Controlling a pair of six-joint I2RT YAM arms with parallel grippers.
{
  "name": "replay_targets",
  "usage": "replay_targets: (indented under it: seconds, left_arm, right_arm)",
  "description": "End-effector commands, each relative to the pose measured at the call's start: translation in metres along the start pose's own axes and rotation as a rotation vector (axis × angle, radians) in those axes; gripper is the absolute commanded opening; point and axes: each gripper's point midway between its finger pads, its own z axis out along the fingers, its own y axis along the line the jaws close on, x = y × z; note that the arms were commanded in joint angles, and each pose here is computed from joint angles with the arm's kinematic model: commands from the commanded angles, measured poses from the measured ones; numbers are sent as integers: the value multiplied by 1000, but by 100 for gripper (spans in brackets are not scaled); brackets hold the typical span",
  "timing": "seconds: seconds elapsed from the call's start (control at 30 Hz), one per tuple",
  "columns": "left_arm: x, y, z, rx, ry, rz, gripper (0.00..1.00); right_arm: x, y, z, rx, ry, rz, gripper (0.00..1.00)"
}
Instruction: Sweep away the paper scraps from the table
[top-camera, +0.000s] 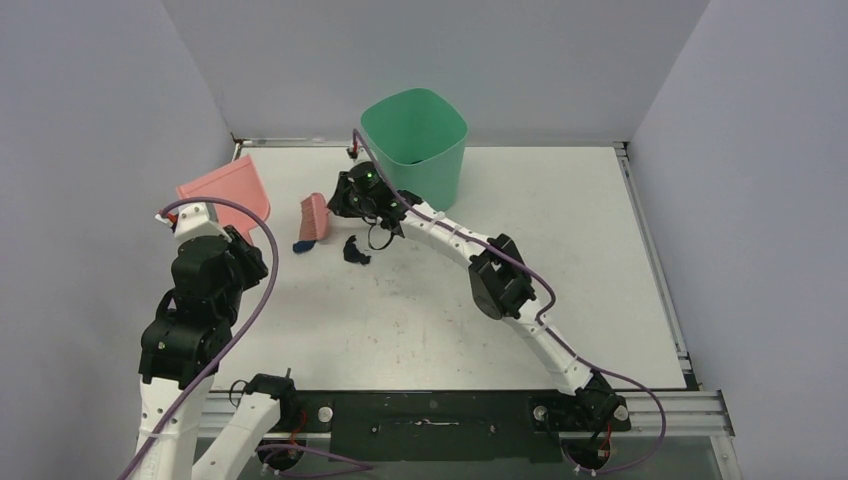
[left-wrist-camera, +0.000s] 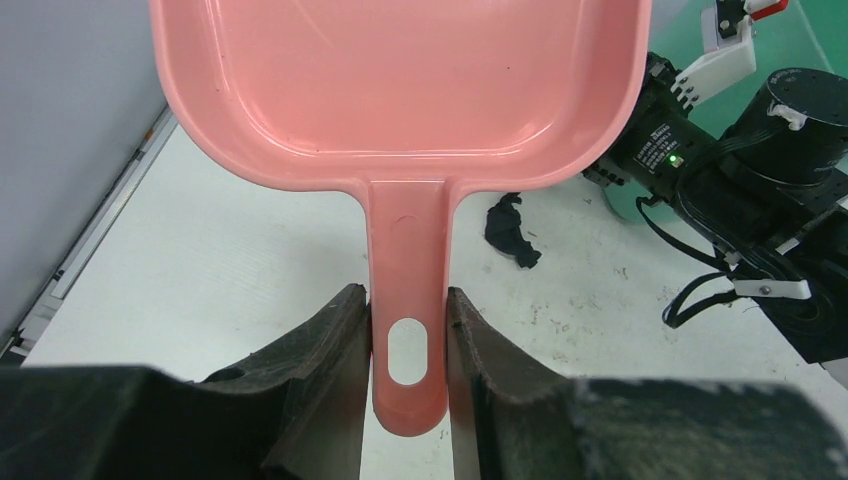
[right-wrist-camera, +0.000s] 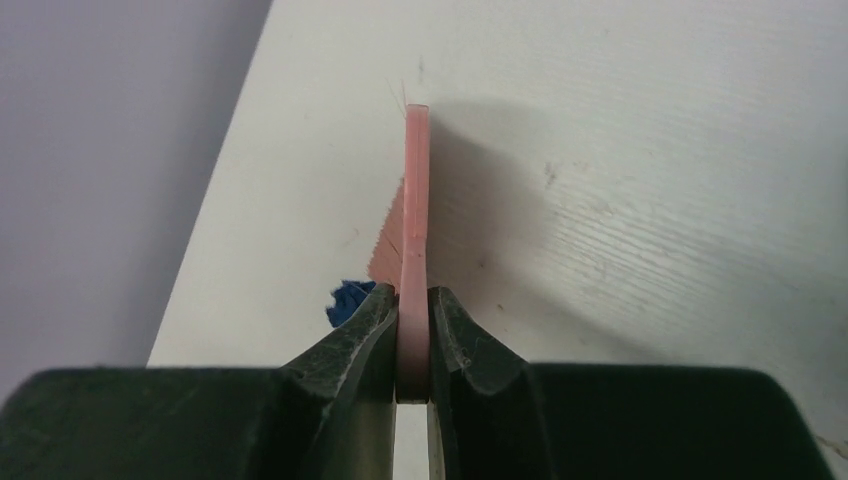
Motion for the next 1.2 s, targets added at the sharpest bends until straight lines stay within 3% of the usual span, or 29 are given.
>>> replay_targets:
  seconds: [0.0,0.37,0.77,1.0,1.17]
  left_arm:
    - [-15,-4,-1,22,-76,-3,0]
    - [-10,1,-8,25,-78,23,0]
    - [5,-13,-5,108,-30,43,0]
    - [45,-27,6,189,113,107,0]
    - [95,-53,7,325,380,213,0]
  right_arm:
    - [-16,-11,-27,-5,15,159,5]
    - [52,-68,-127,110,132,122,5]
    - [53,-136,-260,258,141,-39,5]
    - [16,-176,-337,305,69,-46,5]
    - [-31,-168,-385,288,-54,-152,5]
